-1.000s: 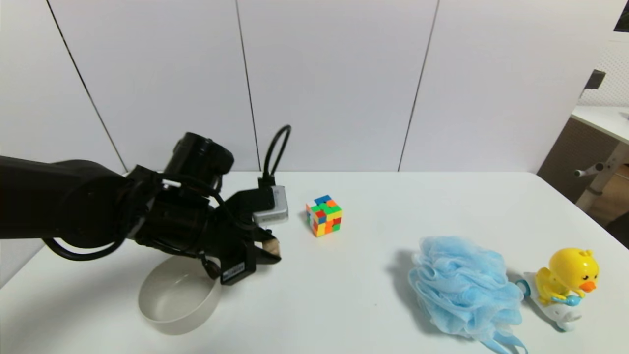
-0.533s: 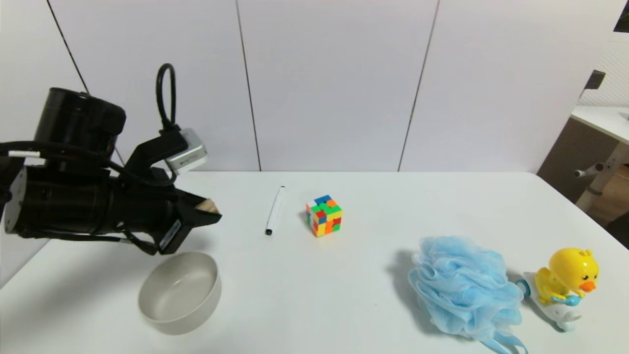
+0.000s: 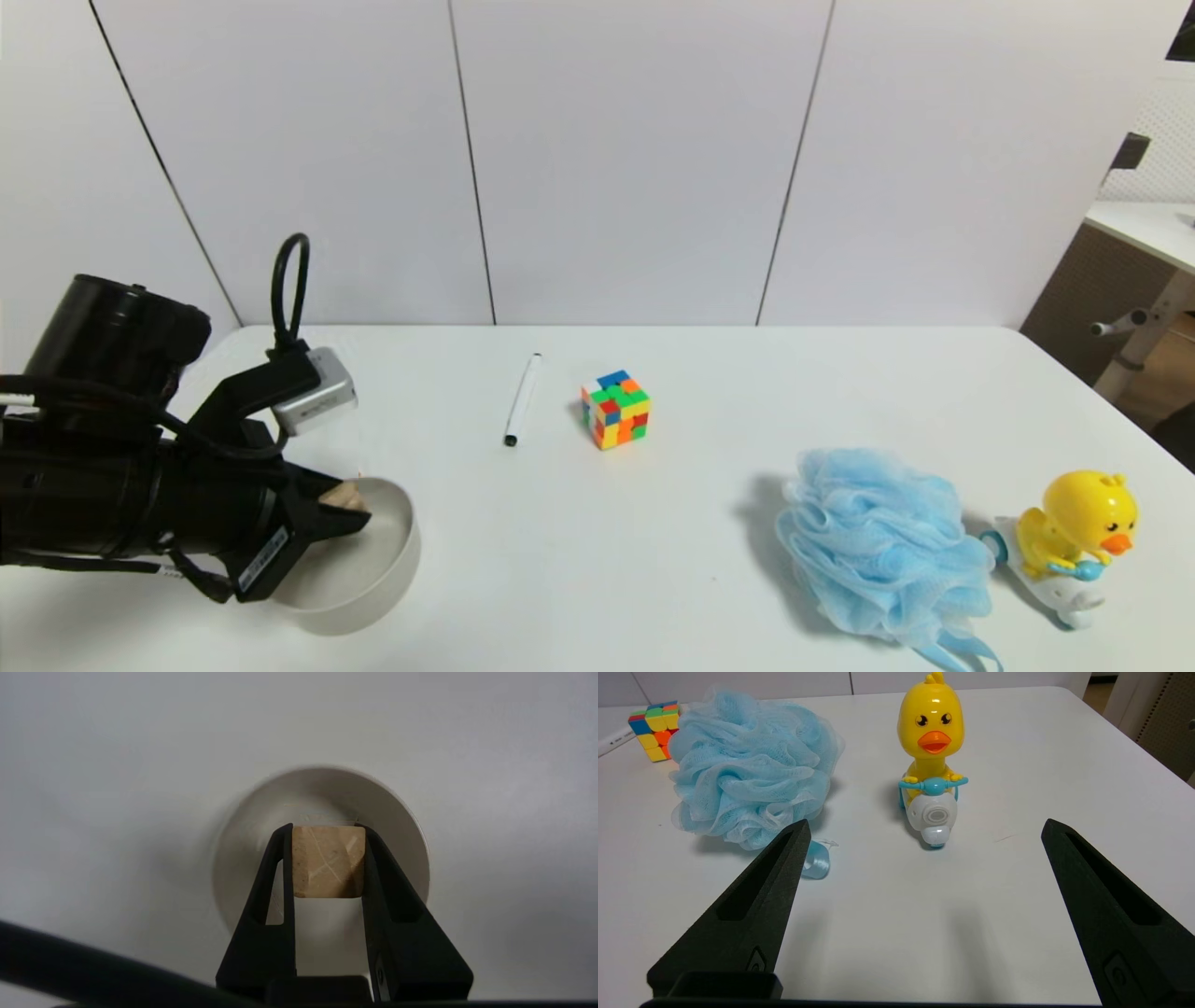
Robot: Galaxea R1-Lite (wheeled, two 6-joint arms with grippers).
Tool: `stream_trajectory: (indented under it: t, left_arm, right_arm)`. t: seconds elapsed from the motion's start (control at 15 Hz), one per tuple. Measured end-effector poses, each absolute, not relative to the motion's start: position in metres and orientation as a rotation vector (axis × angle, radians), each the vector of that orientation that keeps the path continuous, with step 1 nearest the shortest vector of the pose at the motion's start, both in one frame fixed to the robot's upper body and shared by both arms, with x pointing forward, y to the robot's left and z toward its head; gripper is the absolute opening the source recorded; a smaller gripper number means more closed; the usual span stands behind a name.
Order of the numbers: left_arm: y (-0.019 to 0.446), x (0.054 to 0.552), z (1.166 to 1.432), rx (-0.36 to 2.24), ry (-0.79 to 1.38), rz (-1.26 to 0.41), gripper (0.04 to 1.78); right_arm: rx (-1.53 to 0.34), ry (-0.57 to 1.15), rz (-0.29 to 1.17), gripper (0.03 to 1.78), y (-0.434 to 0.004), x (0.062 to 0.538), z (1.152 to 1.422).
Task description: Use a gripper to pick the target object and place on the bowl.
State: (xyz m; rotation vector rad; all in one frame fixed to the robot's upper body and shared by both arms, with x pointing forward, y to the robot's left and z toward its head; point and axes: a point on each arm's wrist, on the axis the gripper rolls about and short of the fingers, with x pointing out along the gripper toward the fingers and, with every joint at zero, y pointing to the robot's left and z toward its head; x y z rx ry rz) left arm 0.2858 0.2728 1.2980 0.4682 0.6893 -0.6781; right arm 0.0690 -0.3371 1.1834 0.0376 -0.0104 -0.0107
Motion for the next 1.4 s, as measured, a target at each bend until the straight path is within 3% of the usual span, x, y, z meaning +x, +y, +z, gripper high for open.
stream_trajectory:
  t: [0.53,0.8,1.07,1.4]
  left_arm:
    - [0.273,0.286,1.281,0.461,0.765,-0.691,0.42]
    - [0.272,0.288,1.283,0.461,0.753,-0.69,0.95]
    - [0.272,0.29,1.294,0.457,0.659,-0.667,1.25]
    - [0.287,0.278,1.355,0.272,0.336,-0.49,1.47]
  right_arm:
    - [0.038,-0.01,-0.011,1.71,-0.337,0.069,1.183]
    - [0.038,-0.01,-0.011,1.71,-0.337,0.069,1.183]
    - [0.038,-0.01,-0.011,1.71,-0.337,0.069,1.183]
    - [0.038,-0.01,-0.011,1.71,-0.337,0.069,1.183]
